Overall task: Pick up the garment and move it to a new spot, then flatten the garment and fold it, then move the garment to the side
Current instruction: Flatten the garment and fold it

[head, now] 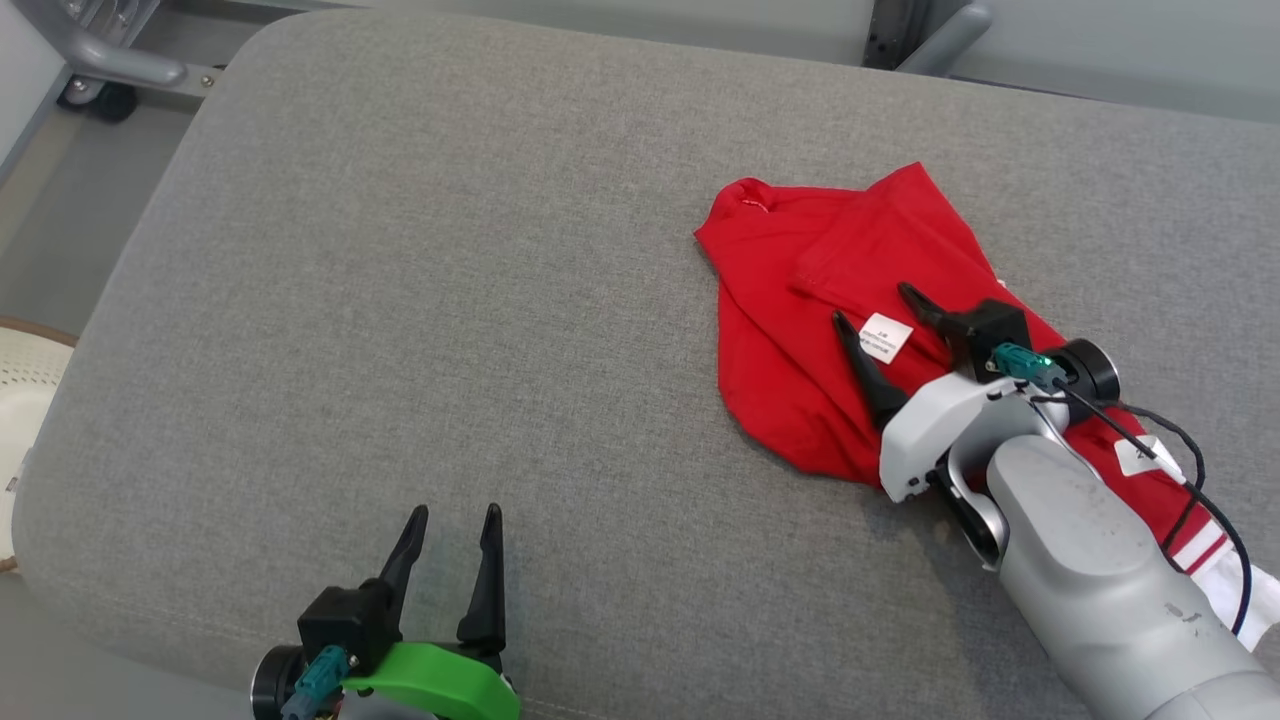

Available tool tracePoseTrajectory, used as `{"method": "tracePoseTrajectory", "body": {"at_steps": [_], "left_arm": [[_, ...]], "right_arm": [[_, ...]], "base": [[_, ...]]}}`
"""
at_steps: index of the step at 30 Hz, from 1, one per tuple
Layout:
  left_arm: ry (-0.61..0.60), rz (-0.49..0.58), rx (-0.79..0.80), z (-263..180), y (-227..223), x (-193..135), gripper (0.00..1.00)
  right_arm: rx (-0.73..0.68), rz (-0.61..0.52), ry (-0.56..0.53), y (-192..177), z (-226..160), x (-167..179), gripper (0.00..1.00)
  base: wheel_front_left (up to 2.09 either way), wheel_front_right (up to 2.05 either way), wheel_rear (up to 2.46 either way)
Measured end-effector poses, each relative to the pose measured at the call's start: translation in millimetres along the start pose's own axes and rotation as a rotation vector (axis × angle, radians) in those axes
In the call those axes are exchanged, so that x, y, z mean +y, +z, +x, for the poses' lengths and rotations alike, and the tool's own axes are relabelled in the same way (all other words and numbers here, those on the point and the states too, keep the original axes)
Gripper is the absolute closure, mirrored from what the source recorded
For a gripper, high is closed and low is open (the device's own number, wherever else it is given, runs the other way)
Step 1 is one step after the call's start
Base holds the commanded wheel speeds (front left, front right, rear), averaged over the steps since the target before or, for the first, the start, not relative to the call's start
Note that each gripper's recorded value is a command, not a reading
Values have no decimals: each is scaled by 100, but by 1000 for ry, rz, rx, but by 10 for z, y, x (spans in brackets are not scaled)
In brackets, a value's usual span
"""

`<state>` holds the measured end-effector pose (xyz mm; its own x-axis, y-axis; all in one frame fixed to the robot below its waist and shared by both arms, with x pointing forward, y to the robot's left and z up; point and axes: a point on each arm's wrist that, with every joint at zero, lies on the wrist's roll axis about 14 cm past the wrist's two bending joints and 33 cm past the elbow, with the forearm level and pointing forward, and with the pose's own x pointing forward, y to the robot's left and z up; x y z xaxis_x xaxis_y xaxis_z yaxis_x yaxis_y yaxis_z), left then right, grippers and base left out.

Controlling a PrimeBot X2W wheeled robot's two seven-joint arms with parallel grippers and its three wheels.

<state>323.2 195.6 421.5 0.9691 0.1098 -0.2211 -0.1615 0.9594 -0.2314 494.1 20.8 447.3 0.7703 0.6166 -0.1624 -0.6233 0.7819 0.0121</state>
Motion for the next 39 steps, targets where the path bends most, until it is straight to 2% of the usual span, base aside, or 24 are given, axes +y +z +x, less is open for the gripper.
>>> {"method": "tracePoseTrajectory", "body": {"at_steps": [10, 12, 18, 19, 21, 22, 23, 28, 31, 34, 39], "left_arm": [[31, -12, 5, 45, 5, 59, 0], [44, -16, 6, 31, 2, 91, 0], [69, -31, 12, -8, -19, 154, 0], [72, -33, 12, -12, -18, 161, 0], [79, -37, 11, -18, -15, 176, 0], [81, -39, 10, -20, -13, 179, 0], [82, -41, 9, -22, -11, 182, 0], [83, -44, 5, -28, 0, 187, 0], [81, -45, 0, -29, 13, 183, 0], [77, -46, -8, -31, 35, 172, 0], [71, -45, -17, -57, 60, 169, 0]], "right_arm": [[30, -51, 53, -30, 296, 76, 0], [54, -64, 54, -68, 326, 68, 9], [116, -85, 43, -180, 370, 23, 17], [120, -86, 43, -185, 378, 24, 24], [133, -91, 38, -201, 389, 11, 56], [142, -94, 36, -217, 388, 4, 85], [147, -90, 31, -227, 385, -9, 100], [126, -87, 5, -141, 398, -98, 100], [52, -79, -13, 85, 440, -146, 100], [-85, -65, -10, 543, 531, -100, 100], [-466, -41, 86, 1832, 541, 310, 100]], "base": [[0, 0, 0], [0, 0, 0], [0, 0, 0], [0, 0, 0], [0, 0, 0], [0, 0, 0], [0, 0, 0], [0, 0, 0], [0, 0, 0], [0, 0, 0], [0, 0, 0]]}}
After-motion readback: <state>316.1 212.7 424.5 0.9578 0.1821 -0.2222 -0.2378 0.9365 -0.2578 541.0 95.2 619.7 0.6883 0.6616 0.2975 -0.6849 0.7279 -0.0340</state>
